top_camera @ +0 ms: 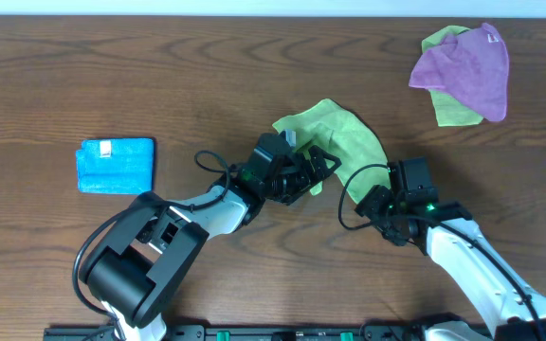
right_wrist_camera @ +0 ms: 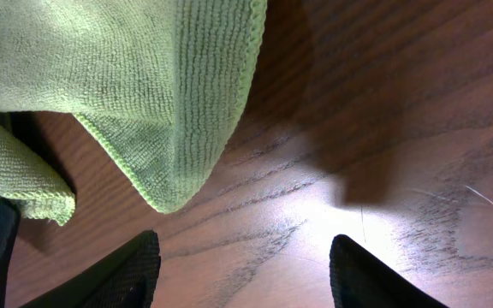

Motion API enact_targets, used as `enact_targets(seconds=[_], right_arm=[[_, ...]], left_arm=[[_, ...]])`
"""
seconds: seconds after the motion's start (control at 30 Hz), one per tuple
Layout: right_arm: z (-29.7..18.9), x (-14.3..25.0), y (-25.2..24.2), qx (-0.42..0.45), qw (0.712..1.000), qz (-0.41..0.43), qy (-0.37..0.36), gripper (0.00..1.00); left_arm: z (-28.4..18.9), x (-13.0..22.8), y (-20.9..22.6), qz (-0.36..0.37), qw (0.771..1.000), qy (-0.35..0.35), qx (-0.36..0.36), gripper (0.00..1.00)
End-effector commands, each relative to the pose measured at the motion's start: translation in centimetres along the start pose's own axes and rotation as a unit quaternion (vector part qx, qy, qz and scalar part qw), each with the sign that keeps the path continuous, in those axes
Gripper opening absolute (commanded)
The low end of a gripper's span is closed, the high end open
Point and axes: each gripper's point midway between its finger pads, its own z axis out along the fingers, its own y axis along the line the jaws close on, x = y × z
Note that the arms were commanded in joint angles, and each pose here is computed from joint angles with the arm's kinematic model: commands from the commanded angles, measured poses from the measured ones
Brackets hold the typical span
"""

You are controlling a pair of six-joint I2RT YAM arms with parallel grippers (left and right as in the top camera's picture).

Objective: Fold the cloth
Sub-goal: 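Grasp the green cloth's left corner with the left gripper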

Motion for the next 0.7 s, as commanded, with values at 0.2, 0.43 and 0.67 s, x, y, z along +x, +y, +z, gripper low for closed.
enact_targets(seconds=[0.2,0.43,0.67], right_arm=[[0.1,-0.1,-0.2,0.003,1.0,-0.006,-0.001,0.64],[0.1,-0.1,-0.2,0.003,1.0,-0.008,-0.001,0.64],[0.1,-0.1,-0.2,0.003,1.0,-0.008,-0.001,0.64]], left_arm=[[0.7,0.1,-1.6,0.002,1.0,0.003,0.005,0.94],[0.9,0.3,-0.7,-0.003,0.999,0.013,-0.053,0.96],[0.7,-0.8,0.5,0.006,0.996,-0.021,-0.085,0.96]])
